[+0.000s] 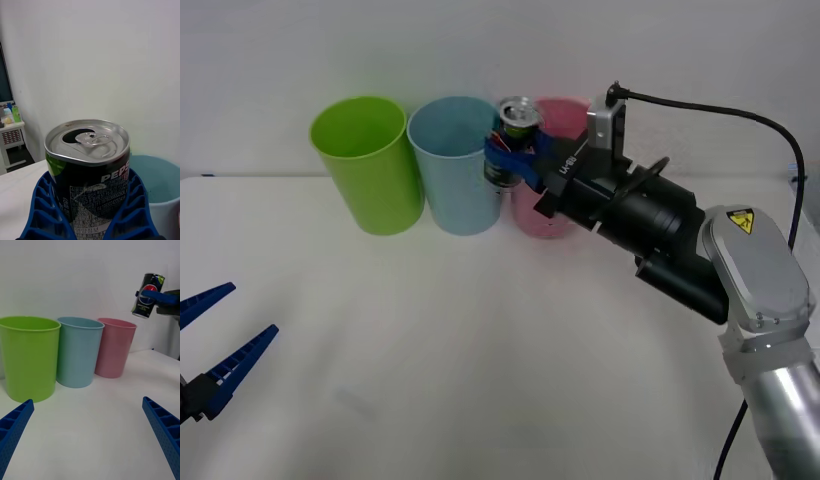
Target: Grasp the object on the table and drop it into the matching bin: aluminum can to the light blue bin, PET bottle to the pink bin.
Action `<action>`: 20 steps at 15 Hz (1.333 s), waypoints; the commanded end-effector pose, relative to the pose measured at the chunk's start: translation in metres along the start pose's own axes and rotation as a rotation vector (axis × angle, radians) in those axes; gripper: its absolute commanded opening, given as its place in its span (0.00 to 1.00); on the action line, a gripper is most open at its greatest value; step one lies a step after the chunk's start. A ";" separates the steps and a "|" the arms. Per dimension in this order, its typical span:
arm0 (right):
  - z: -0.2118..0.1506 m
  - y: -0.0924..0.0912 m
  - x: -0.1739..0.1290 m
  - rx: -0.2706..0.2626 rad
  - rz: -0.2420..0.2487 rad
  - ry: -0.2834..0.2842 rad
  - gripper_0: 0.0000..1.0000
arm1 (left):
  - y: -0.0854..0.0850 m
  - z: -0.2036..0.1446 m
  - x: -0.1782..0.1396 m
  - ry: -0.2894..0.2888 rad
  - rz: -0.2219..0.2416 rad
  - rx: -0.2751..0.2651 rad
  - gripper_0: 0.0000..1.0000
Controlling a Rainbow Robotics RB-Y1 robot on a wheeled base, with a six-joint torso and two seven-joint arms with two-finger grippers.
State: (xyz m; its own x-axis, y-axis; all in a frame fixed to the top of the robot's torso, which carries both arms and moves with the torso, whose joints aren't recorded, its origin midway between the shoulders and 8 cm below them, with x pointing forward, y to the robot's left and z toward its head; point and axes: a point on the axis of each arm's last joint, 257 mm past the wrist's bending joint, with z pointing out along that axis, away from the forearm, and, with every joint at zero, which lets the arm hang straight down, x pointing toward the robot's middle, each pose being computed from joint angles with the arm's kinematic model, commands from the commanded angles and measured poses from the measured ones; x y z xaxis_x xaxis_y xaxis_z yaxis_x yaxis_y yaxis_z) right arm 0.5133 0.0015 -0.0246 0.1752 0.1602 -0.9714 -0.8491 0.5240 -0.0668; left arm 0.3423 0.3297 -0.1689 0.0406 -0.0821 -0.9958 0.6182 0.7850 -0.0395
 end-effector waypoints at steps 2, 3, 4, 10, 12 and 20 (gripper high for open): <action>0.038 -0.021 -0.004 -0.015 0.012 0.016 0.00 | 0.000 0.000 0.000 0.000 0.000 0.000 1.00; 0.051 -0.026 -0.006 -0.014 0.012 0.022 0.00 | 0.000 0.000 0.000 0.000 0.000 0.000 1.00; 0.063 -0.030 -0.007 -0.012 0.012 0.026 0.00 | 0.000 0.000 0.000 0.000 0.000 0.000 1.00; 0.111 -0.062 0.001 0.081 0.021 0.071 0.00 | 0.000 0.000 0.000 0.000 0.000 0.000 1.00; 0.106 -0.087 -0.002 0.132 -0.021 0.093 0.00 | 0.000 0.000 0.000 0.000 0.000 0.000 1.00; 0.108 -0.094 0.007 0.168 -0.055 0.125 0.00 | 0.000 0.000 0.000 0.000 0.000 0.000 1.00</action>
State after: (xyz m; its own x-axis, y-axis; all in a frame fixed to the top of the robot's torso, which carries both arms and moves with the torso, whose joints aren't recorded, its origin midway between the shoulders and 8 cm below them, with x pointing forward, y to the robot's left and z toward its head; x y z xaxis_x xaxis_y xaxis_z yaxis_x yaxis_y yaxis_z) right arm 0.6496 0.0415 -0.0001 0.1471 0.0291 -0.9887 -0.7400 0.6664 -0.0905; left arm 0.3423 0.3297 -0.1689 0.0406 -0.0821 -0.9958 0.6182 0.7850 -0.0395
